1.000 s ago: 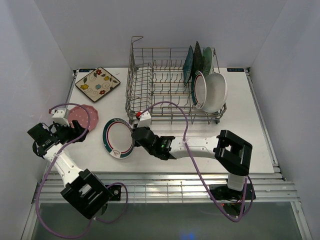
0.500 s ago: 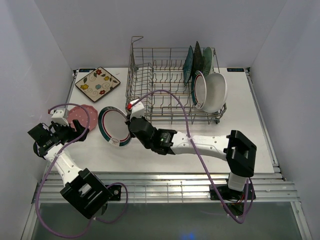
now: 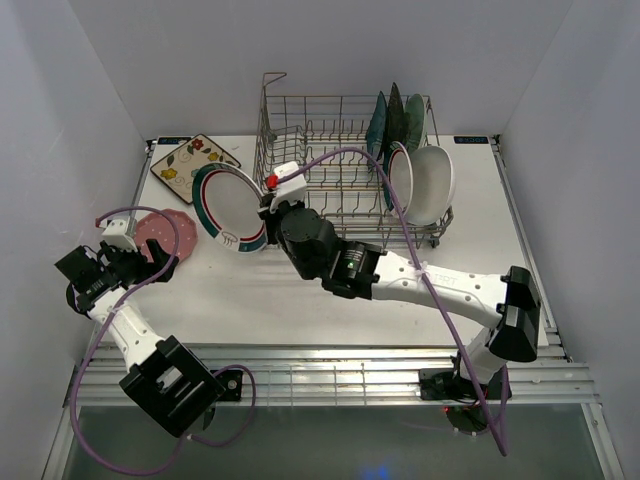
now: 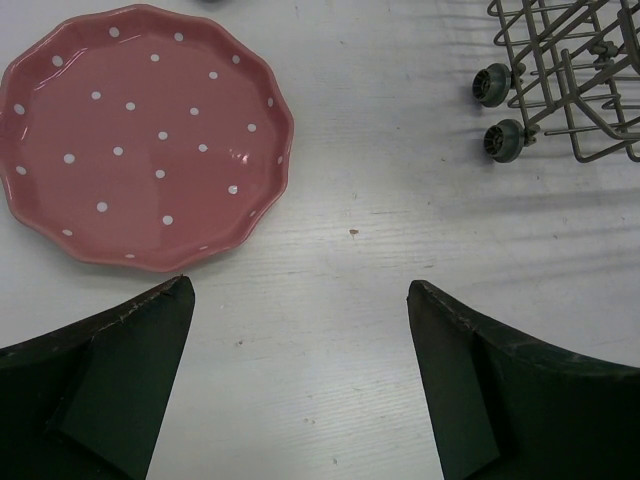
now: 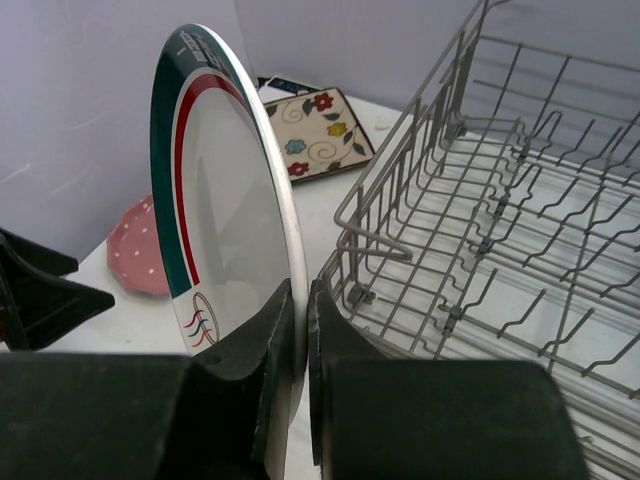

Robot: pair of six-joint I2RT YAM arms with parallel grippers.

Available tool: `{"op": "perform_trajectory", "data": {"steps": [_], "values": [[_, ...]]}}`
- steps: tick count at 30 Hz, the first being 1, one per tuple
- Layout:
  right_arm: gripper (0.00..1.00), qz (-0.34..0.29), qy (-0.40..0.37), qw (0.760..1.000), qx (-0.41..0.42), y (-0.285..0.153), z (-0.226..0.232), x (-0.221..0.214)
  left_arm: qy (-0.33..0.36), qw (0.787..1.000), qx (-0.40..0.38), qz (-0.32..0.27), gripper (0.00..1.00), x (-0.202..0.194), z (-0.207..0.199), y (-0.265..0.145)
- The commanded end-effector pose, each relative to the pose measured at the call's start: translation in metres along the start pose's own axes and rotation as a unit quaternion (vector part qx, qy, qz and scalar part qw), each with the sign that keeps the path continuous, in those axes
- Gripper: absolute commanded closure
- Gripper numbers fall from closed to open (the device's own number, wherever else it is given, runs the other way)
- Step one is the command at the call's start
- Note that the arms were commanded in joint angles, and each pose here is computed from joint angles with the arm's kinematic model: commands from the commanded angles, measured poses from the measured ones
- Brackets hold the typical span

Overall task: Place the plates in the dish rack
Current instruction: Pick up the plate at the center of the board, then insert the plate into the dish rack.

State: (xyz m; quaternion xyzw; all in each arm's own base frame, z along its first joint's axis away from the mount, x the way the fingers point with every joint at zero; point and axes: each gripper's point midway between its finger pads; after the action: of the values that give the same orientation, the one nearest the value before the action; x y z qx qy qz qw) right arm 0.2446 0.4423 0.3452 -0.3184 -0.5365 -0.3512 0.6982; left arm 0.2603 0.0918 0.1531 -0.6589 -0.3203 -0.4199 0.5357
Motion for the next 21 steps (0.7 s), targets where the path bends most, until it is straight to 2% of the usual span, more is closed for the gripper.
{"op": "perform_trajectory", "data": {"steps": [1,9,21], "values": [[0.92,-0.092,0.038,0.995,-0.019,-0.022,-0.009,0.089,0.013,1.0,0.002,-0.012,0.02,0.005,-0.001,-0.003],[0.92,-0.139,0.011,0.985,-0.101,-0.051,-0.054,0.133,0.013,1.0,-0.006,-0.015,0.02,0.002,-0.005,-0.001],[0.92,-0.173,-0.018,0.955,-0.239,-0.088,-0.123,0.171,0.02,1.0,-0.004,-0.017,0.02,0.002,-0.006,-0.002]]}}
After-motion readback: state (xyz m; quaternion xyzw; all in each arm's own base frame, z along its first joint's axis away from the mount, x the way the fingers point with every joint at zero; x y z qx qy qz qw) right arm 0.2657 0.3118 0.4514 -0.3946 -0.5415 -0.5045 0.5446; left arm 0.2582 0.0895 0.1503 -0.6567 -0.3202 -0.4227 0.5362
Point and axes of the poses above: each gripper's point midway between its finger pads, its own y axis out along the fingers, its own z axis along the line the jaws close on, x = y × z, and after that the axes turned 7 degrees about y, right-handed
